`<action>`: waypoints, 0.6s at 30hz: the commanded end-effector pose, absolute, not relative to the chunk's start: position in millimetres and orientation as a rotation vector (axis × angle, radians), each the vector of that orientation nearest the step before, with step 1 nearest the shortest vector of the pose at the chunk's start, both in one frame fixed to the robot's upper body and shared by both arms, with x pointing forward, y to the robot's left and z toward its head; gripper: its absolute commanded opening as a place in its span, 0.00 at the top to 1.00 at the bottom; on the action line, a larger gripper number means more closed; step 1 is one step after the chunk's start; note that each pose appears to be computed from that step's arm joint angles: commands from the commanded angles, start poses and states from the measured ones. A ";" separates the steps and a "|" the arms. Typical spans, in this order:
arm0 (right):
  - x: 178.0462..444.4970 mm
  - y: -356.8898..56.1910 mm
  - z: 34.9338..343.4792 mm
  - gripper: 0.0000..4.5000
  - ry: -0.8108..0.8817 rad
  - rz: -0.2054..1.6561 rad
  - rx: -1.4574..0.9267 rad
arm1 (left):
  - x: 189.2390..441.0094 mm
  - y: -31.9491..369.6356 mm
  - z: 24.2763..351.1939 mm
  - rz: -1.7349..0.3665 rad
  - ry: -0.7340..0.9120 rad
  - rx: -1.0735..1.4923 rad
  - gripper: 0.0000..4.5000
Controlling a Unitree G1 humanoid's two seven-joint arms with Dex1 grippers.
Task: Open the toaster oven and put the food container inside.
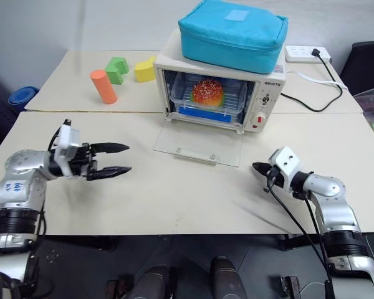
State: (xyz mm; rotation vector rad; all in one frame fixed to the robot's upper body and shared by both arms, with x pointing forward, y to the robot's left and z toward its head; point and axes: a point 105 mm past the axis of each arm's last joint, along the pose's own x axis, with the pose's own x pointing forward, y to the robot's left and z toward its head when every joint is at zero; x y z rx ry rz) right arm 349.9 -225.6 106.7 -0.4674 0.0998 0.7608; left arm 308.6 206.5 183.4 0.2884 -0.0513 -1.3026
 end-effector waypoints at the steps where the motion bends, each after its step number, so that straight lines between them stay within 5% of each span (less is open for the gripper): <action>1: 356.5 -214.9 106.7 1.00 0.048 0.810 -0.442 | 299.9 208.9 197.3 -1.366 -0.097 0.319 0.00; 10: 352.9 -183.8 136.8 1.00 -0.186 0.942 -0.245 | 288.8 197.1 209.5 -1.397 -0.149 0.109 0.00; 18: 356.0 -176.5 192.5 1.00 -0.421 0.848 -0.036 | 306.9 212.6 226.0 -1.140 -0.275 -0.091 0.00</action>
